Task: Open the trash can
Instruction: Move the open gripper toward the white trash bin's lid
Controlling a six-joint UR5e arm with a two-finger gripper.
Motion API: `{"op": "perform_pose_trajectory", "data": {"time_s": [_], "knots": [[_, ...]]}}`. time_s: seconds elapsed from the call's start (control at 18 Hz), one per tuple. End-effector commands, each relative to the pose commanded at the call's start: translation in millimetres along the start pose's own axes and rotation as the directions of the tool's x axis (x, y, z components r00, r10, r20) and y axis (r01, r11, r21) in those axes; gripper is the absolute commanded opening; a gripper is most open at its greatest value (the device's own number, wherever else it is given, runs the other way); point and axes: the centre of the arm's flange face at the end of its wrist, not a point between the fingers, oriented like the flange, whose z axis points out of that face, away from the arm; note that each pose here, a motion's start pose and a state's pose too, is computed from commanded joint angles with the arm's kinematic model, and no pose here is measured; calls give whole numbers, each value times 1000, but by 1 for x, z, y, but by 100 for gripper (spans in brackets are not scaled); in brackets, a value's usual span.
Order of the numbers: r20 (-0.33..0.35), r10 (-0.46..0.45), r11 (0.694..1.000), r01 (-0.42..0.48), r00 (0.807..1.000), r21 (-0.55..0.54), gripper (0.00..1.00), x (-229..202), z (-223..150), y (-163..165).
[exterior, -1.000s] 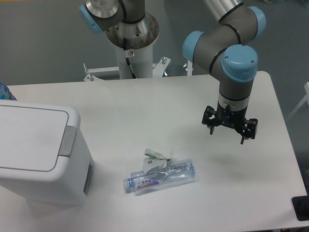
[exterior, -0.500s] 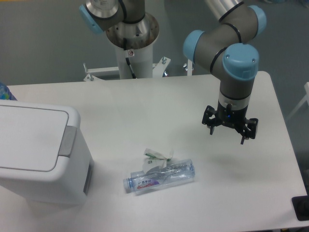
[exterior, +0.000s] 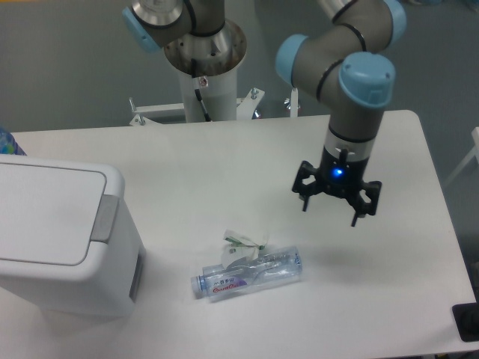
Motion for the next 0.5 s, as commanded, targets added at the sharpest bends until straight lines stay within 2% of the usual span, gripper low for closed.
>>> {"op": "perform_pose_trajectory", "data": {"time_s": [0.17, 0.5], "knots": [[-31, -68, 996, 70, 997, 54, 100, 29, -10, -26], [-117, -192, 968, 208, 974, 140, 100, 88, -37, -78]]}}
